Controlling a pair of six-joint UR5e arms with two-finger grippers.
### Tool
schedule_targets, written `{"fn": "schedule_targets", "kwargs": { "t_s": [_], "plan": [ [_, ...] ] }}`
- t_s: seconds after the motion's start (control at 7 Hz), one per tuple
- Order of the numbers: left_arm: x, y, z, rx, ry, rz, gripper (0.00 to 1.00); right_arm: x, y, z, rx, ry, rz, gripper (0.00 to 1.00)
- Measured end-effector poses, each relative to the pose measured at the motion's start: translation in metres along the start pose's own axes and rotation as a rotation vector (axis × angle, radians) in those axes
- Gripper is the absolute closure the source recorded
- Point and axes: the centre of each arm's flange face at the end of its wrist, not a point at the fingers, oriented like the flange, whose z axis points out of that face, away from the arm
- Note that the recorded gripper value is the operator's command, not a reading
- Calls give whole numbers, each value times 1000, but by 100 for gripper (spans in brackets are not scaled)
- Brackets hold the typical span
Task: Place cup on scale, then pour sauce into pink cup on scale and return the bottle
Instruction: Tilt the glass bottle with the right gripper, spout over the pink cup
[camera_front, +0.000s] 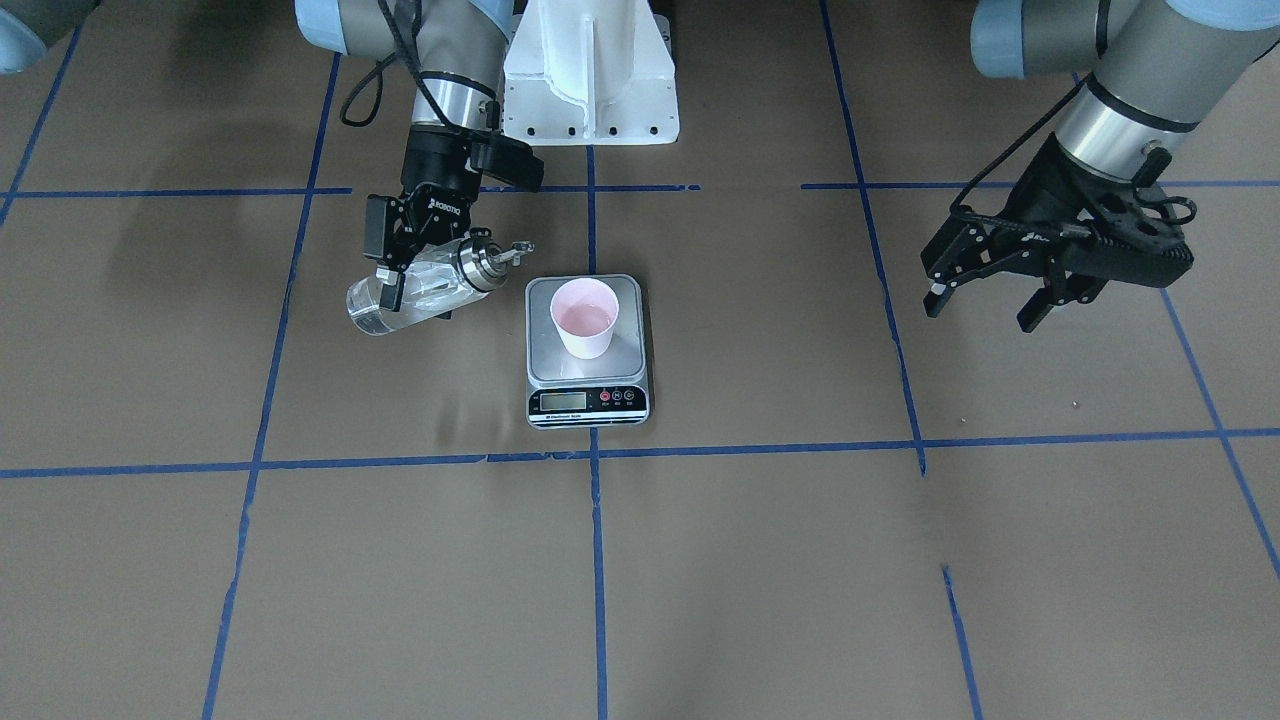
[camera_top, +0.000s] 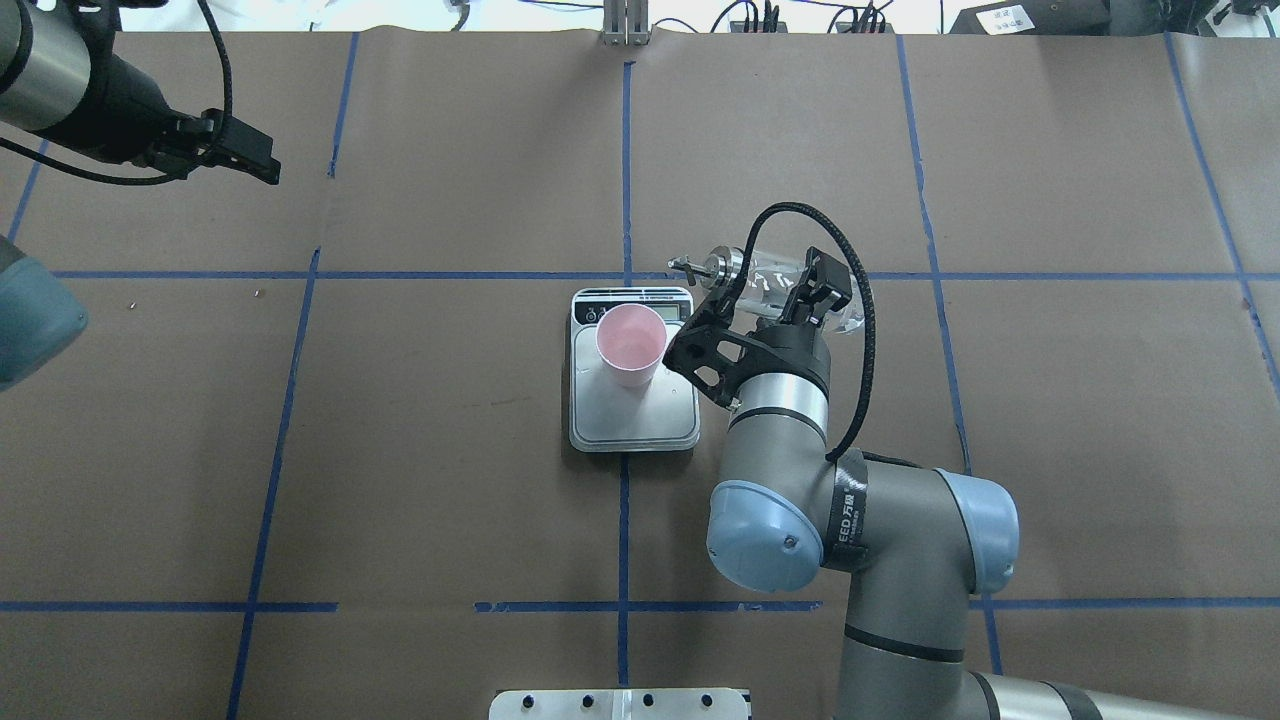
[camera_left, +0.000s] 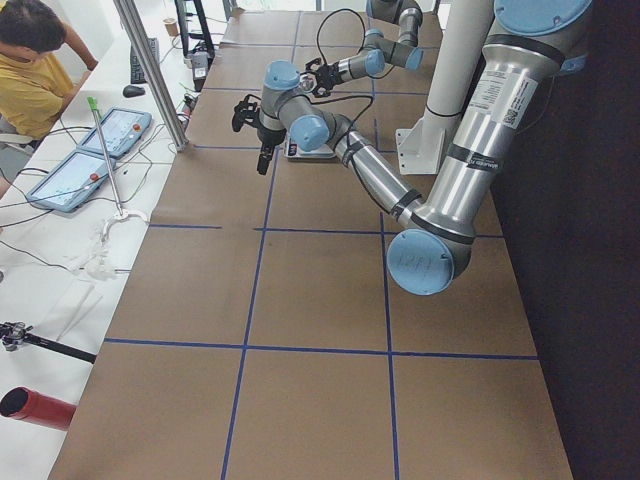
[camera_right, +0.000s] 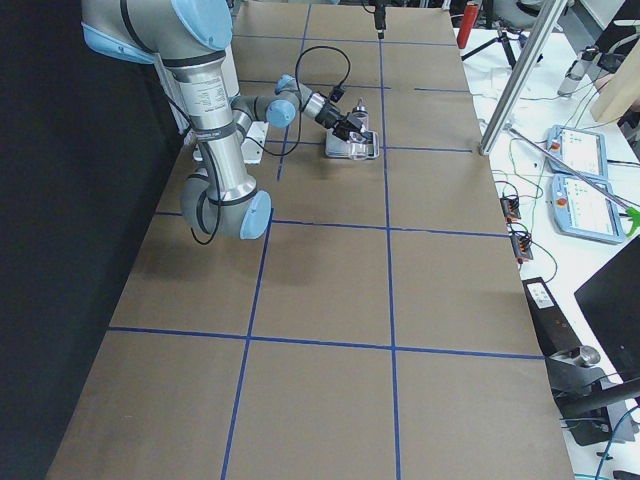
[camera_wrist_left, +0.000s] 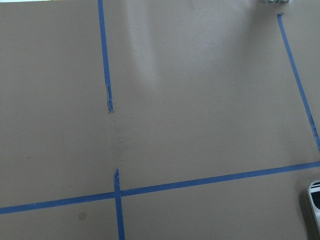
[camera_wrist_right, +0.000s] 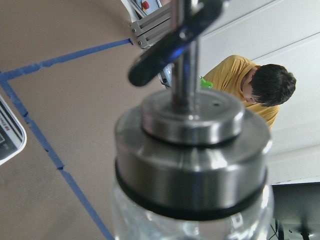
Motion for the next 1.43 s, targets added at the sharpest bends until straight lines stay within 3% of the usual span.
{"fn": "schedule_targets", "kwargs": {
  "t_s": [0.29, 1.0, 1.43],
  "plan": [
    [0, 1, 1, -2, 0, 1, 0, -15, 3, 12, -8, 44, -59, 100],
    [1, 2, 3, -7, 0, 2, 0, -39, -4, 29, -37, 192, -307, 100],
    [1, 2, 4, -8, 1, 2, 0, -51, -2, 25, -18, 244, -449, 100]
  ]
}}
